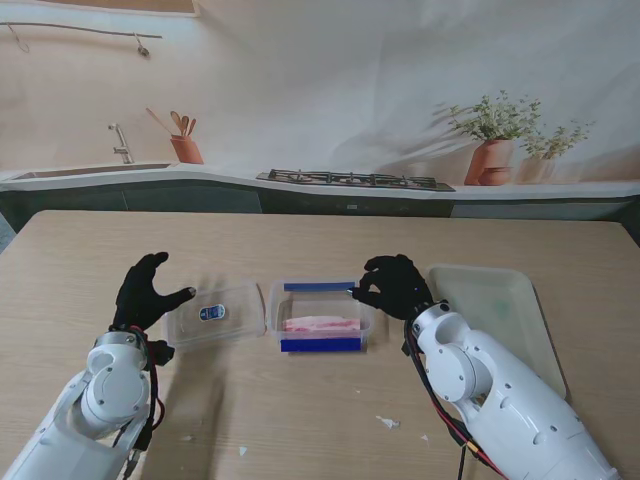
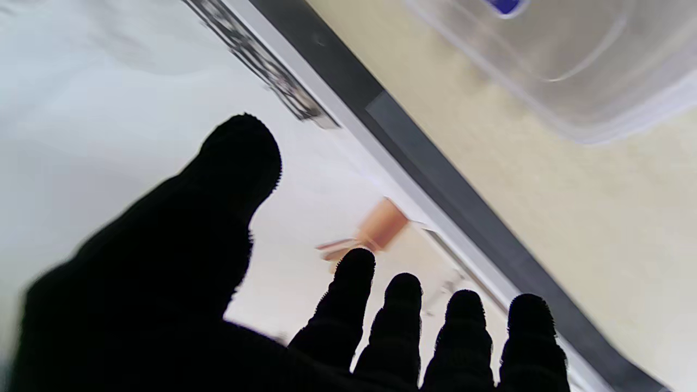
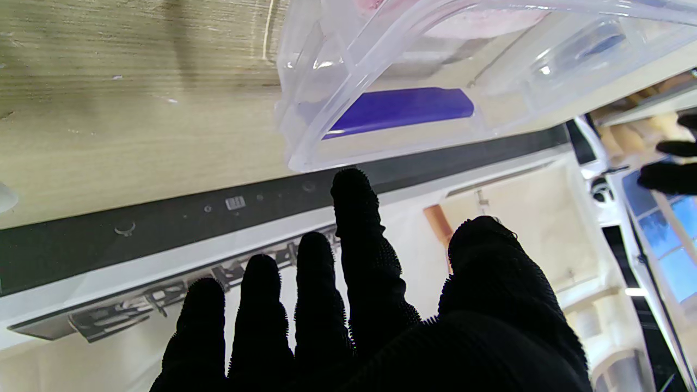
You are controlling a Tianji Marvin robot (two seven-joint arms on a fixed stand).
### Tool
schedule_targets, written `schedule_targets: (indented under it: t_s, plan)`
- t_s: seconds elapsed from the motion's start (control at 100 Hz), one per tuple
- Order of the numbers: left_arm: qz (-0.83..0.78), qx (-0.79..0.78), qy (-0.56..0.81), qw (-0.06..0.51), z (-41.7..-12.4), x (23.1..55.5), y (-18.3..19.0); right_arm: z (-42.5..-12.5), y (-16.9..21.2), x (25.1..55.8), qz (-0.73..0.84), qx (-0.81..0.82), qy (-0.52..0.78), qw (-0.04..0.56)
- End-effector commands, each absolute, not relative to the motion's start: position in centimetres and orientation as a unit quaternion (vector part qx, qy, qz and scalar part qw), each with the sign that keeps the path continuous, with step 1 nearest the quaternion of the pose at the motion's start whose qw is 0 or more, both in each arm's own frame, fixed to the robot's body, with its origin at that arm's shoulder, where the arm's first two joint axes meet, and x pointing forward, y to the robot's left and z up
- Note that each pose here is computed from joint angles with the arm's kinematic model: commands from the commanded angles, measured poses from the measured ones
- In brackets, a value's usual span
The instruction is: Separate the bacon slices onto the tray
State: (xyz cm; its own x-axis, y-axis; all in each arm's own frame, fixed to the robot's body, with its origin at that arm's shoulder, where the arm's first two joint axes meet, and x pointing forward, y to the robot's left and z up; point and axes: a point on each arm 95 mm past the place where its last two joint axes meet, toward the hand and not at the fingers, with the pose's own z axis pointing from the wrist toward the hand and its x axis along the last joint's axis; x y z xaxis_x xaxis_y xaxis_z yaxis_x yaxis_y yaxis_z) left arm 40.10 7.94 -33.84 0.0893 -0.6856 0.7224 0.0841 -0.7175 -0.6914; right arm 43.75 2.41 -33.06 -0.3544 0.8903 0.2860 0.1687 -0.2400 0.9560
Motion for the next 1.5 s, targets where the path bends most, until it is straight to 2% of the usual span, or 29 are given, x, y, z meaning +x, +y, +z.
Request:
schedule_targets:
  t_s: [0.0,0.27,0.62,0.99,1.49]
  plan:
    - [-0.665,-0.640,0.258,0.287,-31.7,40.6,6.8,-33.2,2.8,43.5,0.619,0.489,0.545,0.285]
    - [-0.674,-0.560,0.416,0.242,-30.3,41.7,2.9,-33.1,2.5,43.4,0.624,0.486,0.541,0.286]
    - [-0.645,-0.548,0.507,0.163,-33.6,42.9,-1.2,-33.2,2.1,43.3,0.625,0.487,0.536,0.291]
    - [-0.612,-0.536,0.558,0.161,-36.4,43.6,-2.4,-33.4,2.0,43.3,0.625,0.485,0.539,0.289]
    - [-0.597,-0.555,0.557,0.159,-38.0,43.8,-2.6,-33.4,2.1,43.4,0.626,0.483,0.539,0.289]
